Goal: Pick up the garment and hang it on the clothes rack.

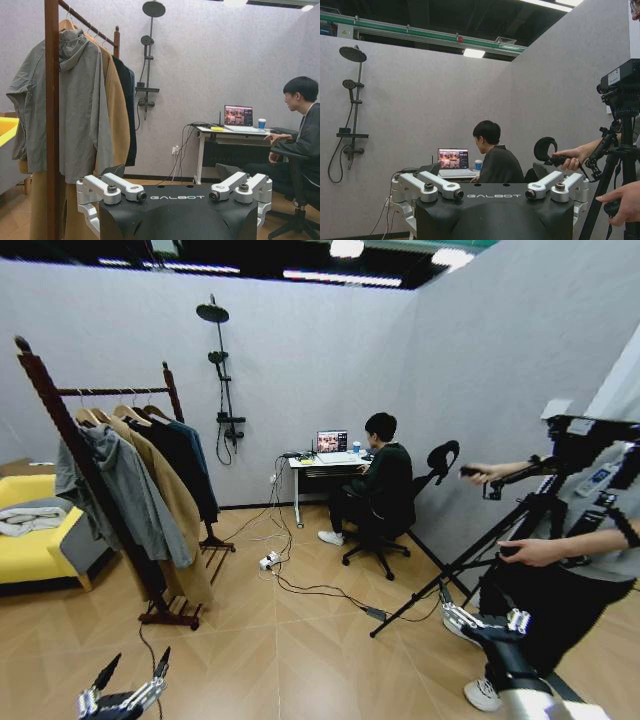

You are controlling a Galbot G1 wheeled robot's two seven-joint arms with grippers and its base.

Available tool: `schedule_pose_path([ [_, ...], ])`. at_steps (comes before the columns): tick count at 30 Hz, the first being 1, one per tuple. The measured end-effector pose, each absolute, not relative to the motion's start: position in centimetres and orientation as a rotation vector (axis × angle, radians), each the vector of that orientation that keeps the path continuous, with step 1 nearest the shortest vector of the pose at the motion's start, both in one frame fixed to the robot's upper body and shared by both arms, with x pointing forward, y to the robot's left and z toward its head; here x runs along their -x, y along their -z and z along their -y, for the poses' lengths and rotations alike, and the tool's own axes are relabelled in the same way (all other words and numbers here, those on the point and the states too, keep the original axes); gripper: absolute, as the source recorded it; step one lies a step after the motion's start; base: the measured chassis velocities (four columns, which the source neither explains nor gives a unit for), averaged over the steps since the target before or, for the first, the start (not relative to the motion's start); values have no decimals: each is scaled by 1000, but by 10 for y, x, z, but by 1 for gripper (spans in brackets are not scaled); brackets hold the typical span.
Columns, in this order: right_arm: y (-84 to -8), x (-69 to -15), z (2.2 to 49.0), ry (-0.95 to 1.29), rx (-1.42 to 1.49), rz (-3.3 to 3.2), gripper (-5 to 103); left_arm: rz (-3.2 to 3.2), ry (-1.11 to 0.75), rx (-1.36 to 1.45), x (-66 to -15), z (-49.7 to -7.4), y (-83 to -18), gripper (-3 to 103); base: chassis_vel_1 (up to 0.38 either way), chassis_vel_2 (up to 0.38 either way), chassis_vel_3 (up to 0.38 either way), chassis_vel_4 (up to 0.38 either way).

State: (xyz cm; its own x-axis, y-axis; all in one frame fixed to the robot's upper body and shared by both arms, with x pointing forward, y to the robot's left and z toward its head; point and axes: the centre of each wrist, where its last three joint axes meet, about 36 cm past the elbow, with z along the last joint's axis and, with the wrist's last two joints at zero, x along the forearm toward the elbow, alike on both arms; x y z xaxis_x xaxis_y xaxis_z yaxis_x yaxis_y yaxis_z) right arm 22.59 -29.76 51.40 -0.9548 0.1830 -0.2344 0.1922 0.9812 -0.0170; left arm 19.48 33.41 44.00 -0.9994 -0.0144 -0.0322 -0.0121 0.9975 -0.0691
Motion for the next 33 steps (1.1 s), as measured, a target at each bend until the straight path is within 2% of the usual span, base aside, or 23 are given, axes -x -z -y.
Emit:
schedule_pose_path([
  [33, -514, -226, 298, 58, -278, -2894, 100, -3107, 107, 21, -195, -334, -440, 100, 0, 0, 0, 0],
])
